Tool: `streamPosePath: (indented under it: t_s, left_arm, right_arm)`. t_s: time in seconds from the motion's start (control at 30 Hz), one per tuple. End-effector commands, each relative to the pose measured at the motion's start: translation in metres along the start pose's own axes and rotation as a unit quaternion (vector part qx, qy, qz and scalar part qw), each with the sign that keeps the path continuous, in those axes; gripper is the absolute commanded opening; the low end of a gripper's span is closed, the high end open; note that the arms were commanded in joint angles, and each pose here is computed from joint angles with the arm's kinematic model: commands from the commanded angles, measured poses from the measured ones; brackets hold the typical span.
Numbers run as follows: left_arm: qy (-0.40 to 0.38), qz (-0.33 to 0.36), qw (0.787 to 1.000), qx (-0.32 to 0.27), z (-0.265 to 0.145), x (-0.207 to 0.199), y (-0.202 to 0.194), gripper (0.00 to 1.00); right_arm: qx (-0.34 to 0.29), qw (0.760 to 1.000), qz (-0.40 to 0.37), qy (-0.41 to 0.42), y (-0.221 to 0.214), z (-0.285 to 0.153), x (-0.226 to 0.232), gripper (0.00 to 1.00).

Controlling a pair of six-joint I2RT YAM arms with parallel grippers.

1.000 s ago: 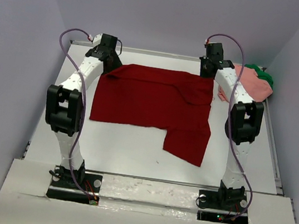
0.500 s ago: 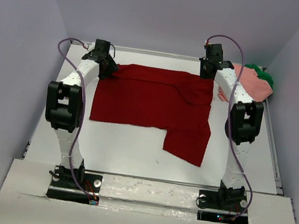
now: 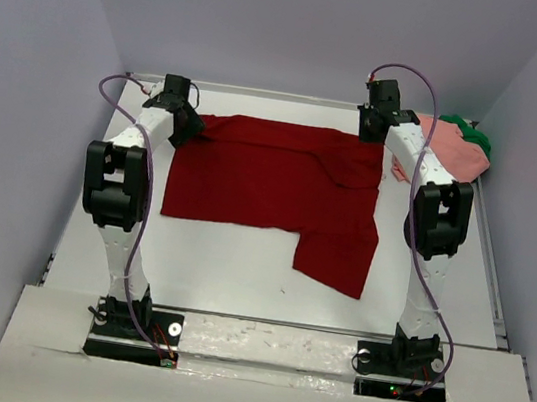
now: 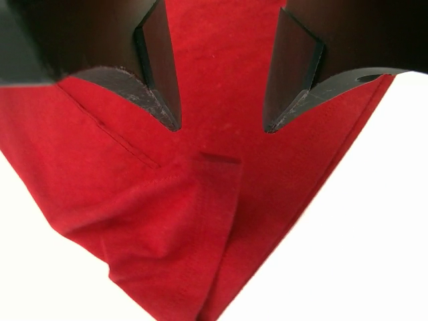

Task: Fold and stack the t-shirts
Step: Fold the tshirt

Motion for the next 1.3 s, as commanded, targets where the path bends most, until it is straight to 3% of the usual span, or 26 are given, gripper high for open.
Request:
streamPosePath:
  t_s: [0.0, 0.4, 0.67, 1.07, 1.17, 1.27]
  left_arm:
    - [-0.015, -0.014, 1.000, -0.008, 0.001, -0.008, 0.010, 0.61]
    - [-0.034, -0.015, 0.999, -0.002, 0.011, -0.019, 0.013, 0.60]
    - [-0.044, -0.007, 0.999, -0.013, 0.012, -0.027, 0.019, 0.55]
    - [-0.036, -0.002, 0.999, -0.017, 0.018, -0.024, 0.022, 0.19]
    - [-0.043, -0.002, 0.999, -0.024, 0.012, -0.027, 0.026, 0.00]
    - [-0.046, 0.001, 0.998, -0.039, 0.004, -0.030, 0.032, 0.00]
  right_arm:
    - [-0.046, 0.999, 0.007, -0.005, 0.023, -0.017, -0.007, 0.00]
    - [-0.045, 0.999, 0.008, -0.001, 0.022, -0.013, -0.004, 0.00]
    - [-0.040, 0.999, 0.006, 0.001, 0.020, -0.009, -0.003, 0.00]
    - [-0.042, 0.999, -0.007, -0.003, 0.021, -0.010, -0.005, 0.00]
    - [-0.042, 0.999, -0.007, -0.003, 0.021, -0.010, -0.005, 0.00]
    - [-0.040, 0.999, -0.008, -0.002, 0.020, -0.010, -0.005, 0.00]
Point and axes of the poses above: each gripper's point midway between its finger pads, its own z axis out along the fingers, its own x axis along the line the jaws close on, y = z × x, the point moved 4 cm from there along -z, back along the fingers, and after that the axes turned 14 degrees about -z, right-handed, at the moved point
